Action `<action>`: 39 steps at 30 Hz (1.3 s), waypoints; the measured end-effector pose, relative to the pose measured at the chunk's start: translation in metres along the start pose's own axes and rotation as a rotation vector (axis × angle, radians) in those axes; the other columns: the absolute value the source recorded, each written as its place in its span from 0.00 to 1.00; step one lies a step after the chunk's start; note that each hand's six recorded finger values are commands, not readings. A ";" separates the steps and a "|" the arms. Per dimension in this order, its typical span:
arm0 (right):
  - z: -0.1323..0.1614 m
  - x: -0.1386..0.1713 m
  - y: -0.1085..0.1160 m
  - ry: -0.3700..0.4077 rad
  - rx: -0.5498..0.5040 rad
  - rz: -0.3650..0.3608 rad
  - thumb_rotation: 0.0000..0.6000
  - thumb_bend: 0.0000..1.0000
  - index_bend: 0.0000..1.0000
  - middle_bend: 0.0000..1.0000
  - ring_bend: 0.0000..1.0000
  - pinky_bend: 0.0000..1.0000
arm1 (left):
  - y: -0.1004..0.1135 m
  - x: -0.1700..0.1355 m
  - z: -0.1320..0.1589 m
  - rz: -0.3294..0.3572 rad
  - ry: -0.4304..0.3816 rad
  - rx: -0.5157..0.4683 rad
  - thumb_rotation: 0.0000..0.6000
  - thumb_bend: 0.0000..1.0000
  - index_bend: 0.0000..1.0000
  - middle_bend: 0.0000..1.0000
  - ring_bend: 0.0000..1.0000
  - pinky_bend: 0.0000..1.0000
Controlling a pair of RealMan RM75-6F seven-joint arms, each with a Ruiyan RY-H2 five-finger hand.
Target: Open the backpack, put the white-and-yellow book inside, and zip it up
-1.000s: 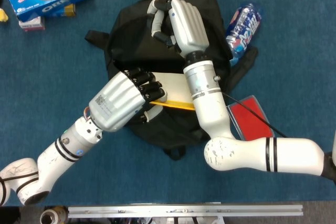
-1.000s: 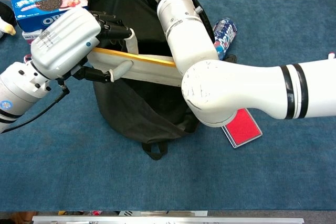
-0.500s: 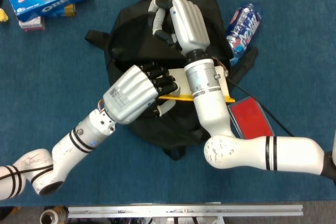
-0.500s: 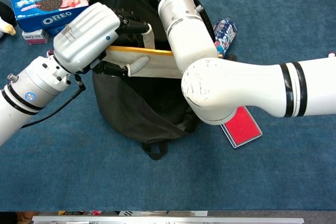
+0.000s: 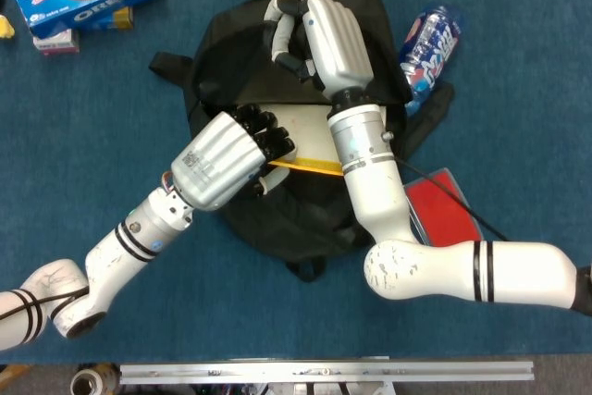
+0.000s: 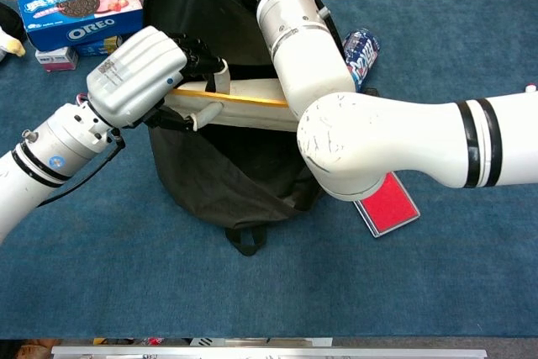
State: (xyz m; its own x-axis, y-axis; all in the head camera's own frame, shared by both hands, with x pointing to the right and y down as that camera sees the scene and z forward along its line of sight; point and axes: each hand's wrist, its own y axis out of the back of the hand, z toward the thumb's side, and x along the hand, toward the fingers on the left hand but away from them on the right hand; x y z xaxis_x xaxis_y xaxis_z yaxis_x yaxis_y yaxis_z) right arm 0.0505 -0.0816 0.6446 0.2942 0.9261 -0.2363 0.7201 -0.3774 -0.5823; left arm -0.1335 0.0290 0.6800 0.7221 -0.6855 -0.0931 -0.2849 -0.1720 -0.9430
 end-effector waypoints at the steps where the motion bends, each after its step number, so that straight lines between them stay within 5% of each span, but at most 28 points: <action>1: 0.000 0.000 0.001 0.000 -0.001 -0.001 1.00 0.84 0.83 0.73 0.63 0.82 | -0.001 -0.002 -0.001 -0.003 0.003 0.007 1.00 0.39 0.73 0.60 0.46 0.48; 21: 0.003 0.002 0.003 -0.013 -0.032 -0.007 1.00 0.84 0.83 0.73 0.63 0.82 | -0.019 -0.003 0.006 0.016 0.060 0.051 1.00 0.39 0.73 0.61 0.46 0.48; 39: 0.004 0.003 0.002 -0.019 -0.044 -0.001 1.00 0.84 0.83 0.73 0.63 0.82 | -0.007 0.009 -0.017 0.124 0.175 0.071 1.00 0.38 0.73 0.61 0.46 0.48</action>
State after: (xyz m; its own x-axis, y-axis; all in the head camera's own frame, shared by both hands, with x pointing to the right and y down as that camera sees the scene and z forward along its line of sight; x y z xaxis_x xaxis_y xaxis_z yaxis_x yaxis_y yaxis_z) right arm 0.0502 -0.0793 0.6397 0.2817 0.9262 -0.2506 0.7473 -0.3756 -0.5482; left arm -0.1355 0.0118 0.6913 0.5617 -0.8119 -0.1589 -0.3153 -0.0325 -0.9484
